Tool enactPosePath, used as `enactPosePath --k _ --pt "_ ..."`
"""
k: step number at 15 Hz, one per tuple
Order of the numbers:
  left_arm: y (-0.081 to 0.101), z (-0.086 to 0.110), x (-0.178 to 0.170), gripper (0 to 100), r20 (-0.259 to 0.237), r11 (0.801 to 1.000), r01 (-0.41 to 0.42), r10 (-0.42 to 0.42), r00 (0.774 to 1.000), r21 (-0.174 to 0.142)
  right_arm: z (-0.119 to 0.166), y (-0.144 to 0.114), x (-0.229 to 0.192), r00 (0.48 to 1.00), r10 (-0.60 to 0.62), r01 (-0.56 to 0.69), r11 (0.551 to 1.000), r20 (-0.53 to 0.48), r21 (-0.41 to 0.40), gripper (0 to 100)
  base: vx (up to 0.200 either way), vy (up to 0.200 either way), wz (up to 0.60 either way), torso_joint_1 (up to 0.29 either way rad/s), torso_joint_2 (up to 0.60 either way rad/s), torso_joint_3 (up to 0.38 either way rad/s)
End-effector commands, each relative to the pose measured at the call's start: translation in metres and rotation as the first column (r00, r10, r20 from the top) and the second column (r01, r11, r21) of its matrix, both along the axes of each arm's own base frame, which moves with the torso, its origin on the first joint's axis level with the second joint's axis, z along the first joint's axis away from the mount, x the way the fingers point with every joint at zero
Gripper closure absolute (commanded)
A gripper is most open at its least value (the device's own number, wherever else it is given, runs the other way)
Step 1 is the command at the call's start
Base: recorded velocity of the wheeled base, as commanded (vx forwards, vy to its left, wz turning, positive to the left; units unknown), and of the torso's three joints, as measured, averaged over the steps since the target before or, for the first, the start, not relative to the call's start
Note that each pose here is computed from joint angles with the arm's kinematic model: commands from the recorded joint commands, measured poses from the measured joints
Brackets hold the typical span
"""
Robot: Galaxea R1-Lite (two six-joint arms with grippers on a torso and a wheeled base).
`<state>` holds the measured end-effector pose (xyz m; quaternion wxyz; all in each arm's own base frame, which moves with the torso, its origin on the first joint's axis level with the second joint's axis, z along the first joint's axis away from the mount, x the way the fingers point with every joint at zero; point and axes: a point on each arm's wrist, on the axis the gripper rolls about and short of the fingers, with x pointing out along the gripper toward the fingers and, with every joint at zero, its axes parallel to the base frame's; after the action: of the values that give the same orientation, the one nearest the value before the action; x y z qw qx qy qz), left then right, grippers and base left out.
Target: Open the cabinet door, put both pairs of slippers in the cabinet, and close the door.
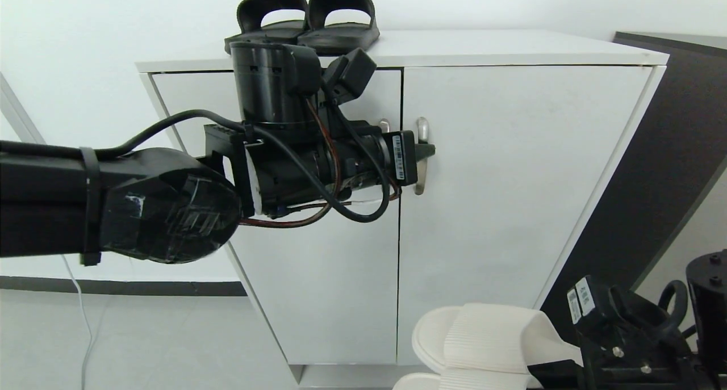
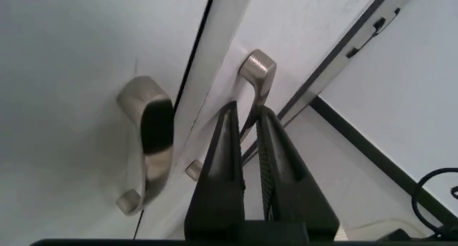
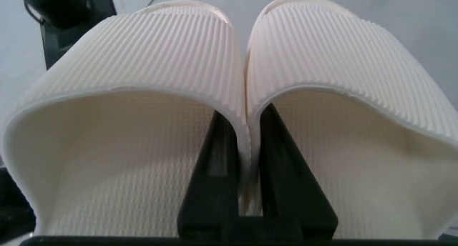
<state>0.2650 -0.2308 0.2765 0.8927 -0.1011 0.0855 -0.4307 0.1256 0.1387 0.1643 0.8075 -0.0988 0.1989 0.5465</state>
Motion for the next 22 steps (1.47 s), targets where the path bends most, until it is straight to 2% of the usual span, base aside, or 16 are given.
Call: enactPosePath --k 1,3,6,14,19,22 --pt "0.004 0.004 -0.009 100 0.008 1.0 0.012 -0.012 1.0 -0.007 -0.002 -0.003 -0.003 1.0 0.022 -0.022 1.0 0.002 -0.001 100 0.0 0.0 0.0 0.0 0.0 0.0" --pt "0.004 0.005 -0.032 100 0.008 0.998 0.061 -0.061 0.998 -0.007 -0.004 -0.007 -0.009 0.995 0.098 -0.098 0.995 -0.002 0.014 100 0.0 0.0 0.0 0.0 0.0 0.0" --pt "0.005 0.009 -0.05 100 0.016 0.995 0.096 -0.096 0.995 -0.014 -0.004 -0.01 -0.013 0.991 0.134 -0.134 0.991 0.0 0.028 100 0.0 0.0 0.0 0.0 0.0 0.0" --pt "0.038 0.012 -0.086 100 0.02 0.993 0.114 -0.114 0.993 -0.026 -0.004 -0.009 -0.012 0.991 0.134 -0.134 0.991 -0.001 0.026 100 0.0 0.0 0.0 0.0 0.0 0.0" --pt "0.053 0.015 -0.068 100 0.004 0.997 0.025 -0.025 1.0 -0.072 -0.003 -0.009 -0.012 0.991 0.134 -0.134 0.991 0.003 0.028 100 0.0 0.0 0.0 0.0 0.0 0.0" --pt "0.047 0.006 -0.045 100 0.006 0.997 -0.01 0.01 1.0 -0.078 -0.003 -0.009 -0.012 0.991 0.132 -0.132 0.991 0.003 0.028 100 0.0 0.0 0.0 0.0 0.0 0.0"
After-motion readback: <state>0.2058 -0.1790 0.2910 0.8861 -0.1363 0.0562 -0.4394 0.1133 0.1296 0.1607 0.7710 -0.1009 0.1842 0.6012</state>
